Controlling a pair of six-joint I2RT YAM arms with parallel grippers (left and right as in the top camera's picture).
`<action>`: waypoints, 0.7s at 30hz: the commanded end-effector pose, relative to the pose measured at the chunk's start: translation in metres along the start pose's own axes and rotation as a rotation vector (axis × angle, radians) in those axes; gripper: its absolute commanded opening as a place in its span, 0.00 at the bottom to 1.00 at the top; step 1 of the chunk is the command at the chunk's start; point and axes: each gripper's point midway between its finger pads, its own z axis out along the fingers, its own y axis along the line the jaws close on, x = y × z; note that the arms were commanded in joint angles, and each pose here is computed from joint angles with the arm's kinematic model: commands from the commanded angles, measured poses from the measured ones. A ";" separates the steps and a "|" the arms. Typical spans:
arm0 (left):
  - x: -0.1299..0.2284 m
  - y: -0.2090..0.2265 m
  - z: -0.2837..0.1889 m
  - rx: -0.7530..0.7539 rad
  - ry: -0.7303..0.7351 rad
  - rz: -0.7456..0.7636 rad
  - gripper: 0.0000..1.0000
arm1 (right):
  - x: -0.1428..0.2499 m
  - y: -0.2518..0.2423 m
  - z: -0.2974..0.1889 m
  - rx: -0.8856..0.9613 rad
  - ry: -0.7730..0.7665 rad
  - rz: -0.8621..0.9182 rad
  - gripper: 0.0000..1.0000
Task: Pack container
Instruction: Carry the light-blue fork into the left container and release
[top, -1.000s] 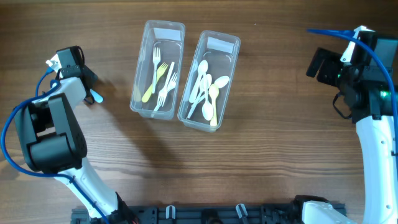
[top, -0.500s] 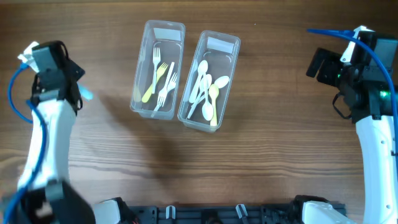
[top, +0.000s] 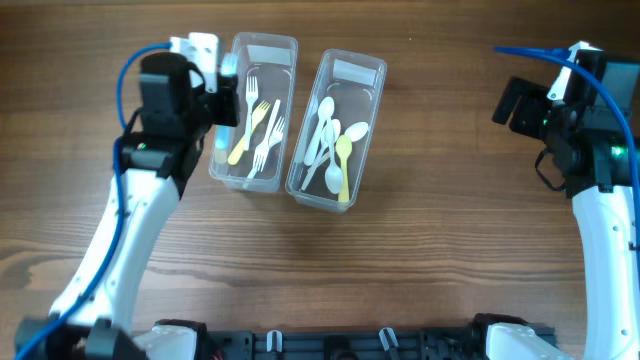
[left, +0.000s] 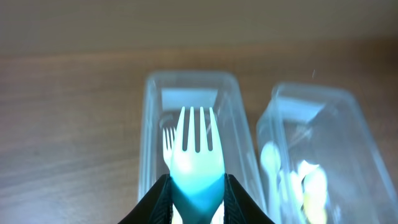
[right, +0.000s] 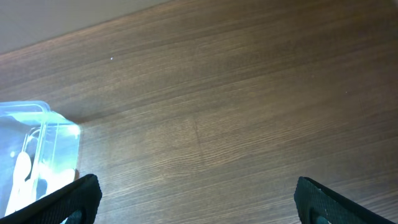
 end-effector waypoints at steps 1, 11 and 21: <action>0.035 -0.010 0.044 0.046 0.105 0.051 0.24 | -0.003 -0.002 -0.002 0.015 -0.011 -0.017 1.00; -0.029 -0.002 0.010 -0.025 -0.124 0.060 1.00 | -0.003 -0.002 -0.002 0.015 -0.011 -0.018 1.00; -0.022 0.145 -0.070 -0.559 -0.144 -0.219 1.00 | -0.003 -0.002 -0.002 0.015 -0.011 -0.018 1.00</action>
